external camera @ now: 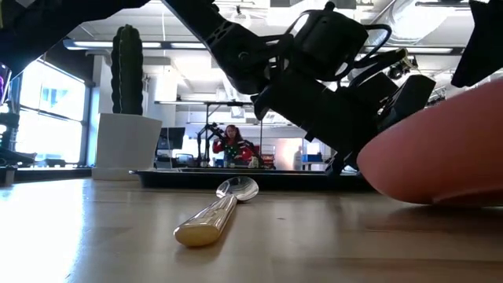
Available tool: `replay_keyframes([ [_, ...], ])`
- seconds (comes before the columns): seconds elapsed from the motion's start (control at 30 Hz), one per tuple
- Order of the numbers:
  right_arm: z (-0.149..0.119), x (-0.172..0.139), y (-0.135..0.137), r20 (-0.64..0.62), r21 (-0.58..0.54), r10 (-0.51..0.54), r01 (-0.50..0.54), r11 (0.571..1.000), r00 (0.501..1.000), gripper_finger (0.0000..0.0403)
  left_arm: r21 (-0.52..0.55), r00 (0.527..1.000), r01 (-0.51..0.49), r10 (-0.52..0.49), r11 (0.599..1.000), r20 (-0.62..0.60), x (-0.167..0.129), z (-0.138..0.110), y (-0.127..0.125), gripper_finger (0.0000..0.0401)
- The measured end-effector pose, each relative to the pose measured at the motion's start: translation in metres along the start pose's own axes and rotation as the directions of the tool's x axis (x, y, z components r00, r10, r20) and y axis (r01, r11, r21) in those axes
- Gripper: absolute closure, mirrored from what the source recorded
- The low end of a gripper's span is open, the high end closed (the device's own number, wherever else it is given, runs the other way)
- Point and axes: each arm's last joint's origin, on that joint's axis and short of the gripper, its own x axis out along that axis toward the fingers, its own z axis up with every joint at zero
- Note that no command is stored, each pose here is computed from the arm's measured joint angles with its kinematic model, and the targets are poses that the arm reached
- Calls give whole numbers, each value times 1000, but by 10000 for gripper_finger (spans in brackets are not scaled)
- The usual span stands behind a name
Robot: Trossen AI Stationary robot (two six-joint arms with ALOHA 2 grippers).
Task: Pick and place plate/cup/fork/spoon on tray
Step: Put the orange plate on the dark green tray
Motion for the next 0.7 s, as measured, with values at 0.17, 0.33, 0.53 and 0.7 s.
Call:
replay_keyframes([
  [0.17,-4,-5,-6,36,21,-21,20,1000,999,201,35,1000,5,-5,999,-1,-3,4,-2,399],
  [0.33,-9,-9,-9,42,48,-29,27,998,999,201,91,1000,8,-8,996,-5,-12,14,-6,399],
  [0.53,-13,-7,-7,58,49,-15,12,999,998,201,130,1000,-12,13,991,-7,-27,31,-10,400],
  [0.7,-20,2,-9,40,65,-37,34,997,999,201,176,999,-38,43,984,-26,-41,41,-12,400],
])
